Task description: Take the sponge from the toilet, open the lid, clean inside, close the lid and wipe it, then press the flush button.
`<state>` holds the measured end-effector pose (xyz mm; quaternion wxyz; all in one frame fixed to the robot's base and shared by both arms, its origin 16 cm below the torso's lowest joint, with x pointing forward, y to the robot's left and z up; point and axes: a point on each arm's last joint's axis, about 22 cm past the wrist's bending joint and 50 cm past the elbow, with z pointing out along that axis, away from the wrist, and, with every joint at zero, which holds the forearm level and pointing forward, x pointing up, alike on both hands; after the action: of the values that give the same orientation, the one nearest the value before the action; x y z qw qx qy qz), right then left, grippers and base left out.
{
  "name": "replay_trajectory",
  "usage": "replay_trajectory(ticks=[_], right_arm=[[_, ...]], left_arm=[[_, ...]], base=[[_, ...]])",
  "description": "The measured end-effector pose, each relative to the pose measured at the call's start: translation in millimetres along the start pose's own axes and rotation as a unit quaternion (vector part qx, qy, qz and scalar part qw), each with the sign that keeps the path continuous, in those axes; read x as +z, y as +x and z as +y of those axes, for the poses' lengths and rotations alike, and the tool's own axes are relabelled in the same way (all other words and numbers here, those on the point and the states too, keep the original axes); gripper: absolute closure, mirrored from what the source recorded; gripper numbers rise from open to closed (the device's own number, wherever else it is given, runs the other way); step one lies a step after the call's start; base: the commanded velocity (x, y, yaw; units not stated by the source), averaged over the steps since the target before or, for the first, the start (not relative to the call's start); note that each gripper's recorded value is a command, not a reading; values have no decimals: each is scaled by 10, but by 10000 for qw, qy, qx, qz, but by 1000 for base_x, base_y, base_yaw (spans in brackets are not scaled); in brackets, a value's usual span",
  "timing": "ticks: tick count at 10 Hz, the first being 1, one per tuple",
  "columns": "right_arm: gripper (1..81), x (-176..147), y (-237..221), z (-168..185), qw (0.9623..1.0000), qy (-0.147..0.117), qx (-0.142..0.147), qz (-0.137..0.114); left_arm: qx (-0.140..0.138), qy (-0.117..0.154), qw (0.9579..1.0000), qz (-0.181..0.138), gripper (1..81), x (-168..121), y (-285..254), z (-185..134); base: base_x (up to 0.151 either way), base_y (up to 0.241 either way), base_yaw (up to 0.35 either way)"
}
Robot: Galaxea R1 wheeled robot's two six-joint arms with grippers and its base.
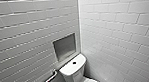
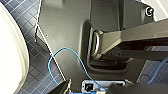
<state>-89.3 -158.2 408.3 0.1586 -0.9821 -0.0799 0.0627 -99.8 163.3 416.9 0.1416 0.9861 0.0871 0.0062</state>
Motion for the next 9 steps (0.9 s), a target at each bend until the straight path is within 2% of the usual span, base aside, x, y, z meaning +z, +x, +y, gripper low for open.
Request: replay_trajectory(ticks=[3, 9], right_arm=[[811, -33, -315, 77, 9997, -53, 72, -206], [811, -24, -197, 67, 9999, -41, 56, -133]], left_arm=[[-6, 7, 10000, 23, 10, 0, 43, -11], [-11, 26, 10000, 19, 10, -7, 37, -44]], base=[[0, 0, 0], [0, 0, 0]])
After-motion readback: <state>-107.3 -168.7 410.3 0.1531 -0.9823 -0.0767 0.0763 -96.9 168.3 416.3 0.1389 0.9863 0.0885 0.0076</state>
